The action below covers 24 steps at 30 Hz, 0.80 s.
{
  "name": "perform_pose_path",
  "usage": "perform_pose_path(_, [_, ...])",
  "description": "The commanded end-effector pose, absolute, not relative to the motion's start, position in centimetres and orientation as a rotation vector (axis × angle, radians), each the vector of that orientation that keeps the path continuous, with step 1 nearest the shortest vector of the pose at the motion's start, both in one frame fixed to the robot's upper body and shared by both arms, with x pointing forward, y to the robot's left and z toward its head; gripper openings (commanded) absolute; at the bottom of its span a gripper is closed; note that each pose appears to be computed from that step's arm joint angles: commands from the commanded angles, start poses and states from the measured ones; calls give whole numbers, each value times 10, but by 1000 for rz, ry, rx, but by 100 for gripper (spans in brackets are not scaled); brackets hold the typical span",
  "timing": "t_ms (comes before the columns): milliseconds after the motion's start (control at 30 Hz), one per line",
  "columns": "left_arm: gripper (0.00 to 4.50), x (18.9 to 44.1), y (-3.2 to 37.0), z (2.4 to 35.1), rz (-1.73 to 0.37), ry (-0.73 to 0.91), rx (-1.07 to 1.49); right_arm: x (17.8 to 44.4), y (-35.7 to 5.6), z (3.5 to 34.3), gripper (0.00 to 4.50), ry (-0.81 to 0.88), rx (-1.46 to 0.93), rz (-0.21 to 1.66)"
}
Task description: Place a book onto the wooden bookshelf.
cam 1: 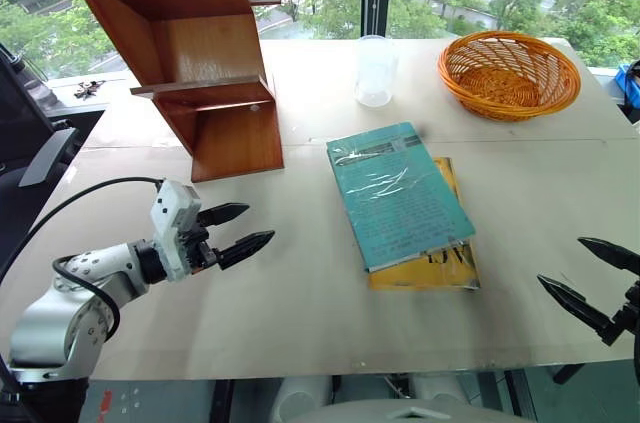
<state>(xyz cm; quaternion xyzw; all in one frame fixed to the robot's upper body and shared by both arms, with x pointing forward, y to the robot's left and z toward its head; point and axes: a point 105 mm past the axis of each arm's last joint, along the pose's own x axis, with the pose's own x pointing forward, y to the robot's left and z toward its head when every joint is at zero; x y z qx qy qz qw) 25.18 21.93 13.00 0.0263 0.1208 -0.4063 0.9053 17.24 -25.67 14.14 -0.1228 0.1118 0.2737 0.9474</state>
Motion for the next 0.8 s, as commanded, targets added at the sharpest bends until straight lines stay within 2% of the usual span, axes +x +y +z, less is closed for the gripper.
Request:
perform_pose_path(33, [441,253,210,143,-876,190,47,176,-256,148,450,186,-280,536])
perform_pose_path(233, [441,252,180,162,-1014,123,48,196,-245,153,450,167,-318,457])
perform_pose_path(333, [441,247,172,169,-1072,99,61,210,-231,159,450,165,-254,498])
perform_pose_path(433, [450,245,172,172,-1088,114,9,231,-228,161,371,173,-253,489])
perform_pose_path(533, [450,249,176,171,-1043,175,-112,243,-217,166,233,149,-241,530])
perform_pose_path(567, [450,249,176,169,-1032,199,-139,245,-214,167,170,143,-233,546])
perform_pose_path(667, [450,253,172,161,-1009,333,-306,235,-205,173,39,104,-231,628])
perform_pose_path(700, [450,257,169,161,-999,353,-362,230,-204,175,10,93,-239,648])
perform_pose_path(767, [450,267,167,161,-967,379,-424,214,-199,177,10,87,-220,717])
perform_pose_path(800, [450,269,166,159,-965,398,-427,206,-195,180,51,82,-195,754])
